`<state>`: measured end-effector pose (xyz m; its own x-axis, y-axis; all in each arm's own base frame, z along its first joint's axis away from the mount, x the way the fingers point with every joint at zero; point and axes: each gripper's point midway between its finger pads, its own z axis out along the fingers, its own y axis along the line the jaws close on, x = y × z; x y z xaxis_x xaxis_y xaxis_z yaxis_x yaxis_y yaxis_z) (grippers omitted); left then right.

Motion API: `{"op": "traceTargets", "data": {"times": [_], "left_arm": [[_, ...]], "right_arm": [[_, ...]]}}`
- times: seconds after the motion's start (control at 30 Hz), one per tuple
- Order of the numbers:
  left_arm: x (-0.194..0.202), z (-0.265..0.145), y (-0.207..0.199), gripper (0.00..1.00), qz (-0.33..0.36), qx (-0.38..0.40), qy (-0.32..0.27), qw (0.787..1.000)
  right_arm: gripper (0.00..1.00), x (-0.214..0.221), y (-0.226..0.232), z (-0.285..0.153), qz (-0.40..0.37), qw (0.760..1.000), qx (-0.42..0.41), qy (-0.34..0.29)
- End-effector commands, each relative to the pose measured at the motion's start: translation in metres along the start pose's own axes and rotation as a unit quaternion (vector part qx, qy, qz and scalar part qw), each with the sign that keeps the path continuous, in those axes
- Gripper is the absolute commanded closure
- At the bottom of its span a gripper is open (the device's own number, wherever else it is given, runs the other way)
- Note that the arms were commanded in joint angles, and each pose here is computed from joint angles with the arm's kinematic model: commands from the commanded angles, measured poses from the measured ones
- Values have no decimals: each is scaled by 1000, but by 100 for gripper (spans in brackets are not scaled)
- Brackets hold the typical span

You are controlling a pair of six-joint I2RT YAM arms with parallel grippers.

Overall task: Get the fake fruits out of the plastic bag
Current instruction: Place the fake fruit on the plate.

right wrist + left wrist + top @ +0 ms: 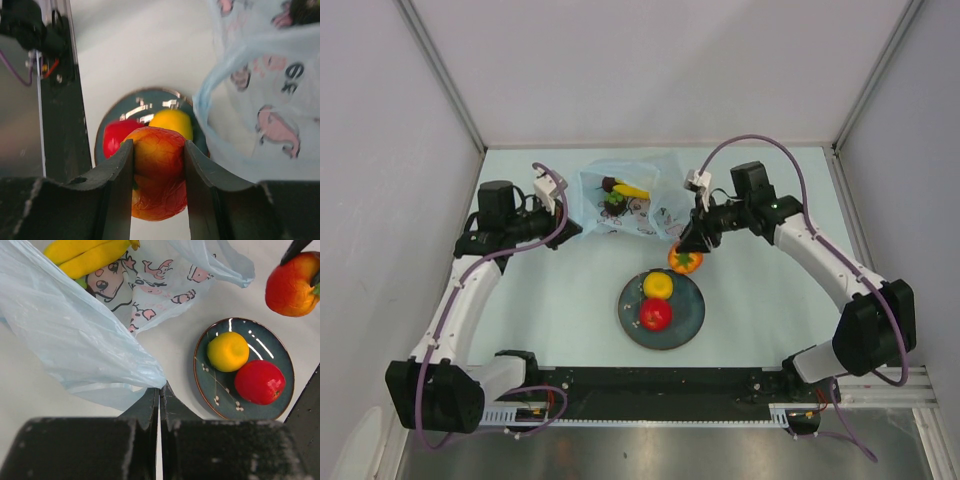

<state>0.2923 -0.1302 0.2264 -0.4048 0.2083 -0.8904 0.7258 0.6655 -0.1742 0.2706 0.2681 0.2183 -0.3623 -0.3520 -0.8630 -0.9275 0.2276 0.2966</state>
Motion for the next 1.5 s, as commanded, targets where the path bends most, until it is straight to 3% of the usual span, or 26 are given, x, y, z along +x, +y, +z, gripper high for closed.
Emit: {"op": "traceTargets", "data": {"times": [0.0, 0.27, 0.47, 1.3, 1.47], "left_arm": [[-28, -3, -2, 100, 15, 10, -35, 999], [-22, -7, -4, 100, 16, 7, -28, 999], [-16, -8, -6, 100, 13, 4, -27, 1000], [-9, -3, -3, 100, 4, 4, -18, 1000], [-8, -3, -3, 100, 4, 5, -18, 1000]], "right_arm": [[85, 51, 27, -21, -13, 995, -69, 71], [82, 104, 22, 7, 103, 976, -146, 123], [78, 128, 8, 21, 111, 972, -150, 145], [77, 127, -4, 94, 100, 969, -172, 145], [55, 128, -9, 94, 99, 970, -162, 151]]}}
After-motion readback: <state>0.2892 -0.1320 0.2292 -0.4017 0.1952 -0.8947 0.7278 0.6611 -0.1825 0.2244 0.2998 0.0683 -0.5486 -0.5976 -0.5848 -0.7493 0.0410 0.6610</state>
